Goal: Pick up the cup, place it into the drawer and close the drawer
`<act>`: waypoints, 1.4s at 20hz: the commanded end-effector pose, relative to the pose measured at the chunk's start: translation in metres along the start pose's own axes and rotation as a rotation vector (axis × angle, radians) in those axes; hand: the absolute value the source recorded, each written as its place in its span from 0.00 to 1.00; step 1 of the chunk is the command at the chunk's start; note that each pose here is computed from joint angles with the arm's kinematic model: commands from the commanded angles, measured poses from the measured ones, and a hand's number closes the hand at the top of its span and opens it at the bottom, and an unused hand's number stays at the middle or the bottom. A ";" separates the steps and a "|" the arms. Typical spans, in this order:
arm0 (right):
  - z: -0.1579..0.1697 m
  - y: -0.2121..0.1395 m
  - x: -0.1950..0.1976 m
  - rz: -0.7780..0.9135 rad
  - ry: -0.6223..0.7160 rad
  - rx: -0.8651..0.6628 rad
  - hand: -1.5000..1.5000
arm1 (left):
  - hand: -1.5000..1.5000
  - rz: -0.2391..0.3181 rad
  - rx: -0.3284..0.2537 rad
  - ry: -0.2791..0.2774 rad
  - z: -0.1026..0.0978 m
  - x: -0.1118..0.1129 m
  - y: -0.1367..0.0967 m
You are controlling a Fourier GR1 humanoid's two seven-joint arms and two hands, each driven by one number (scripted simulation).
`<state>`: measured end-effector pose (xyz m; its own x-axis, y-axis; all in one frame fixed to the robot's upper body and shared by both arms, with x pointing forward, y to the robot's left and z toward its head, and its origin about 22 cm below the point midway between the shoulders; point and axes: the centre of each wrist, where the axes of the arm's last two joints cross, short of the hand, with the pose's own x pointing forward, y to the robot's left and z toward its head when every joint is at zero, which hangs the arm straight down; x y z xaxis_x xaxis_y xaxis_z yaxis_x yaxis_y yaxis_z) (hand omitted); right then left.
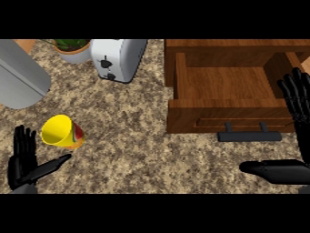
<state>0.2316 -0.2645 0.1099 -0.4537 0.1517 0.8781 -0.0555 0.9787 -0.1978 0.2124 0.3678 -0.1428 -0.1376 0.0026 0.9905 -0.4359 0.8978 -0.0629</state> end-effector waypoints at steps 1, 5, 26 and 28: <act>0.001 0.011 0.002 -0.003 0.003 0.022 0.00 | 0.00 -0.008 0.009 -0.017 -0.001 -0.008 0.010; -0.003 -0.004 0.008 0.003 -0.001 0.020 0.00 | 0.00 -0.001 -0.010 -0.022 0.008 -0.016 0.002; 0.001 0.007 -0.005 -0.015 0.003 0.024 0.00 | 0.00 0.191 -0.117 -0.071 -0.015 -0.010 -0.025; -0.006 0.004 0.001 -0.012 0.021 0.023 0.00 | 0.00 0.219 -0.129 -0.085 -0.023 -0.007 -0.046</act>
<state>0.2361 -0.2598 0.1131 -0.4437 0.1420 0.8849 -0.0835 0.9765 -0.1986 0.2456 0.3498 -0.1448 -0.1943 0.1009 0.9757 -0.3391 0.9265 -0.1633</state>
